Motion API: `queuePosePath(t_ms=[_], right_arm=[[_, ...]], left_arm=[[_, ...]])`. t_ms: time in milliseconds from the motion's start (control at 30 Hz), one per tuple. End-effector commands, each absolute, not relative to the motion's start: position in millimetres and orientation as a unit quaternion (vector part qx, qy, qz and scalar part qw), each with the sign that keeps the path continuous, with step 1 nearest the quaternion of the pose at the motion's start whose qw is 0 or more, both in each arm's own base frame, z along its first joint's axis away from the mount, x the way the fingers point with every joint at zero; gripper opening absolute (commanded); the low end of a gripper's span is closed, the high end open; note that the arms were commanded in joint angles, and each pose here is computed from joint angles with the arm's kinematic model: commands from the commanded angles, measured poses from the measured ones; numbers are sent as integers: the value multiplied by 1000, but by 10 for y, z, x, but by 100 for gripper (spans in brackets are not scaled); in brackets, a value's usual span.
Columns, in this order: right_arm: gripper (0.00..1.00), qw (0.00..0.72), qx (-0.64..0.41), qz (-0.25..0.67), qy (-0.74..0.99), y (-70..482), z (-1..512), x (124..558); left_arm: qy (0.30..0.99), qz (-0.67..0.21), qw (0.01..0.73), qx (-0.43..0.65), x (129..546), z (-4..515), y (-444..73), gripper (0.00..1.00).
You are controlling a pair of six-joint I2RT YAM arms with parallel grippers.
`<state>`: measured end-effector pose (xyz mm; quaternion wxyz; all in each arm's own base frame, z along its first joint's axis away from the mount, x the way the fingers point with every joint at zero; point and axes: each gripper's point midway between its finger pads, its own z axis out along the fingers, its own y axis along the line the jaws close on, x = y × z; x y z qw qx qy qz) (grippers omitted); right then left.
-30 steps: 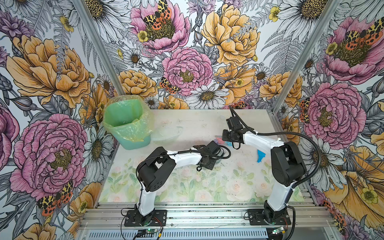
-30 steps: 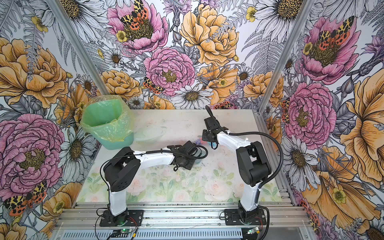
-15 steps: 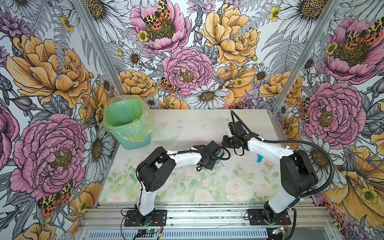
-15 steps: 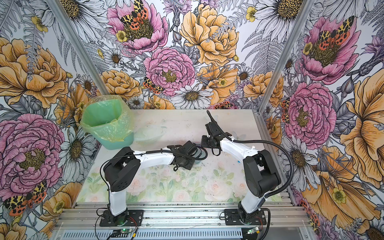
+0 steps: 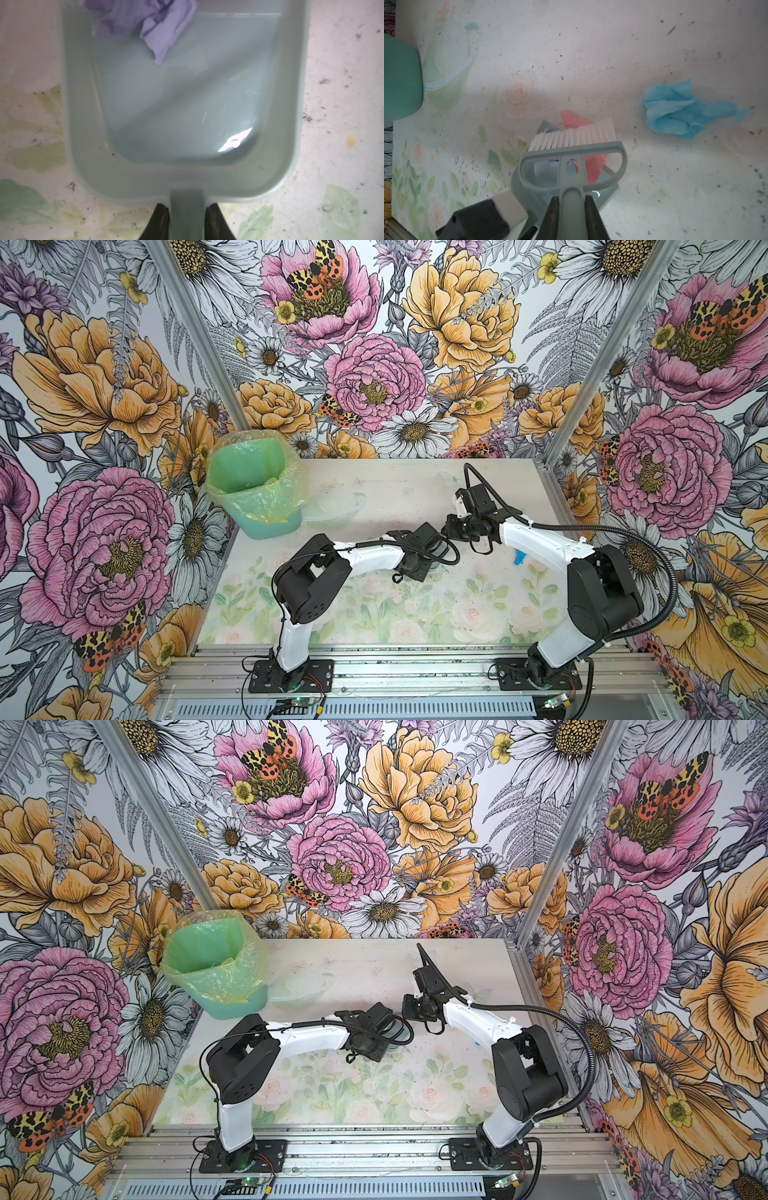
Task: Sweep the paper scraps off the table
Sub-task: 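Sweep the pink and lilac scraps into the dustpan with the right gripper's brush, then sweep the pale blue scrap into the dustpan with the right gripper's brush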
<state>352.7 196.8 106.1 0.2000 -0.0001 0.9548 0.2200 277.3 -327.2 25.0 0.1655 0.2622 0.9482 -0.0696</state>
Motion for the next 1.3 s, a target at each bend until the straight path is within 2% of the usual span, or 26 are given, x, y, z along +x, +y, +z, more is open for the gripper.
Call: queuePosePath(t_ms=[0, 333, 667, 900, 1033, 1267], right_arm=[[0, 162, -14, 235, 958, 2009, 1085, 3237], [0, 144, -9, 258, 955, 1986, 1235, 2969], [0, 195, 52, 255, 946, 1640, 1533, 3259], [0, 279, 85, 192, 937, 1208, 1845, 3646], [0, 295, 88, 179, 935, 1127, 1924, 3791], [0, 325, 116, 39, 938, 624, 1797, 4029]], left_arm=[[943, -75, 180, 271, 2806, 397, -3337, 0], [942, -72, 182, 272, 2846, 392, -3352, 0], [942, -71, 184, 271, 2846, 403, -3341, 0], [941, -75, 182, 274, 2828, 401, -3390, 0], [940, -77, 182, 276, 2835, 398, -3413, 0], [936, -89, 173, 293, 2777, 379, -3508, 0]])
